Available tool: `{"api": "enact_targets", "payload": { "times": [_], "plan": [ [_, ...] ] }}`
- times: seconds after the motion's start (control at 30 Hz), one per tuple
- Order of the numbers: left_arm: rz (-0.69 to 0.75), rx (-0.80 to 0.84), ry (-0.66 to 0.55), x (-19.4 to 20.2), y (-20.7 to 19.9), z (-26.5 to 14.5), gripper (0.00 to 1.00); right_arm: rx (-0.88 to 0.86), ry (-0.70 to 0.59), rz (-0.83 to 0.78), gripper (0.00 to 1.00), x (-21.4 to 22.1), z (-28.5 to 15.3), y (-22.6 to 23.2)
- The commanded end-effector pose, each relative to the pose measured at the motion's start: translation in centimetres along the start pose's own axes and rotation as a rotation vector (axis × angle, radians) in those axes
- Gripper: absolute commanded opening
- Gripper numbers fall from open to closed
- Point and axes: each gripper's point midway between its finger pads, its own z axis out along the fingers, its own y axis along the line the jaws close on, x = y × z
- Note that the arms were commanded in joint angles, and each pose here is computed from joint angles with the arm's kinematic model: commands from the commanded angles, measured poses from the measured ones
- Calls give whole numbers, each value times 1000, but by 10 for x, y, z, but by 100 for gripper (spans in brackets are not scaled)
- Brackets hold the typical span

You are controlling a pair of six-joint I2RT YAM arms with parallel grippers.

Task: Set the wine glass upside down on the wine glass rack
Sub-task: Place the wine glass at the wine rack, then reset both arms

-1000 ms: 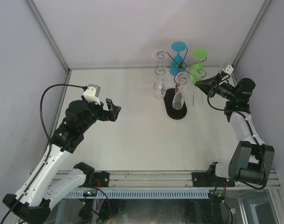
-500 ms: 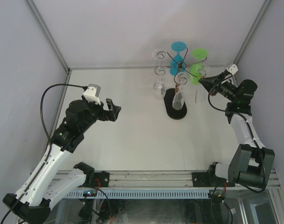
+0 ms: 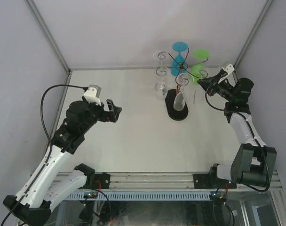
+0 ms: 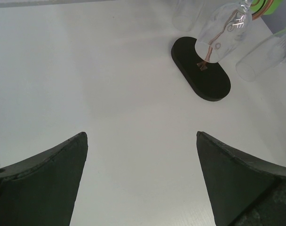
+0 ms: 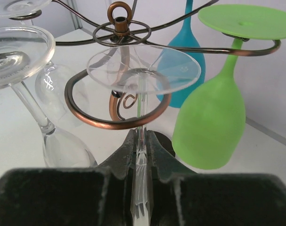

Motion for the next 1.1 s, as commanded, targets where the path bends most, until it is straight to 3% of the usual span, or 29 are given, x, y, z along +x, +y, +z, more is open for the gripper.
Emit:
{"api": "enact_targets", "payload": {
  "times": [0.0, 0.27, 0.43, 0.63, 0.8, 0.83, 0.87, 1.07],
  "plan": [
    [-13, 11, -2, 4, 0, 4, 100, 2, 13, -25, 6, -2, 7, -3],
    [-12, 14, -6, 3, 0, 3, 100, 26, 18, -16, 19, 1, 6, -9],
    [-12, 4, -12, 2, 2, 2, 100, 61, 23, -7, 31, -2, -1, -13],
    [-17, -28, -28, -1, 8, -1, 100, 125, 16, 28, 57, -10, -23, -16],
    [-25, -70, -70, -9, 16, -9, 100, 267, 21, 84, 62, -12, -52, -12],
    [-27, -80, -80, -11, 18, -10, 100, 304, 22, 118, 73, -11, -58, -11],
    [-28, -94, -91, -13, 20, -11, 100, 336, 32, 158, 96, -9, -64, -10],
    [-36, -166, -129, -16, 33, -21, 100, 415, 66, 356, 100, -6, -89, 28]
  ]
}}
